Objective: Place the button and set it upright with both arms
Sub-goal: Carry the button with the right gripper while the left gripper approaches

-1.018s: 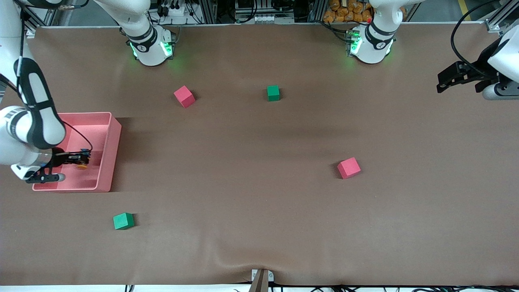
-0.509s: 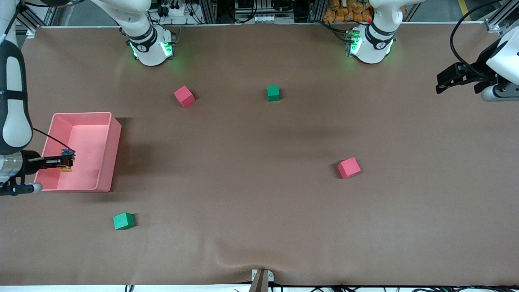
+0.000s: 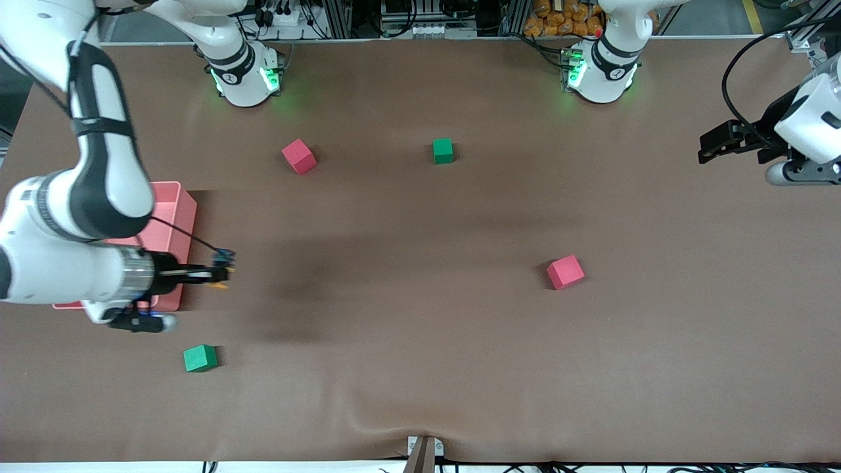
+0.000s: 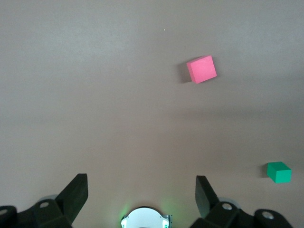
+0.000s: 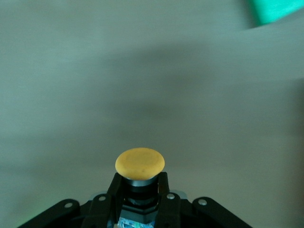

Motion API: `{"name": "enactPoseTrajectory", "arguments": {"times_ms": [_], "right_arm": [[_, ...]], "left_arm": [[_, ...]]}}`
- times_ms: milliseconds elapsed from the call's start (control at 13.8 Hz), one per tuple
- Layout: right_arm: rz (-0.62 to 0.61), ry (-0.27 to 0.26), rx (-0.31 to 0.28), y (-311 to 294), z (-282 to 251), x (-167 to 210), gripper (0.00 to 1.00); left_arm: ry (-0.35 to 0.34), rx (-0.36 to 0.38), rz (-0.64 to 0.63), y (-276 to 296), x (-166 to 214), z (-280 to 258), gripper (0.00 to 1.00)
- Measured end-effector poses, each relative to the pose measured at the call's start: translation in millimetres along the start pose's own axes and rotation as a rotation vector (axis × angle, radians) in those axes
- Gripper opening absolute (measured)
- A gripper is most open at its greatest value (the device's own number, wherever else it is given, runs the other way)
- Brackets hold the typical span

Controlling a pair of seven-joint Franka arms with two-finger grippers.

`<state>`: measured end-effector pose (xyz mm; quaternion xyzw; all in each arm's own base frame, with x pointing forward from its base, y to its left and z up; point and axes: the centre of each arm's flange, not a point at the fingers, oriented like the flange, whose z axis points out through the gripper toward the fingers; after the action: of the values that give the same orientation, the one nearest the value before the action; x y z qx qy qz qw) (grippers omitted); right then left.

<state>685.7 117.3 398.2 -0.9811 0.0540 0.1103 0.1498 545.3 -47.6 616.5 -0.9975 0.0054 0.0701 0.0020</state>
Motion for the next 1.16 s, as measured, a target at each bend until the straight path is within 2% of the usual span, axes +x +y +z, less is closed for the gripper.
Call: {"name": "enactPoseTrajectory", "arguments": {"times_ms": [145,291,509,800,1164], "right_arm": [[0.016,0.045,0.009,-65.8,32.5,-4.6,0.33],[-0.024,0.076,0.009,-133.9,81.8,-17.1,0.33],[-0.074,0.080,-0.002,-208.3,159.6,-44.8,0.33],[-0.084,0.091,-0.003,-270.0,236.2,-81.2,0.33],[-0.140,0.122,-0.004,-301.7,322.1,-105.8,0.33]], "left_arm": [[-0.007,-0.003,0.001,-0.3,5.7,6.4,1.00],[-0.015,-0.007,0.003,-0.3,11.7,13.6,1.00],[-0.034,-0.014,0.005,-1.0,22.0,27.1,1.00],[-0.082,-0.022,0.003,-5.2,35.2,51.9,1.00],[-0.198,-0.042,0.021,0.9,55.9,110.9,1.00]]}}
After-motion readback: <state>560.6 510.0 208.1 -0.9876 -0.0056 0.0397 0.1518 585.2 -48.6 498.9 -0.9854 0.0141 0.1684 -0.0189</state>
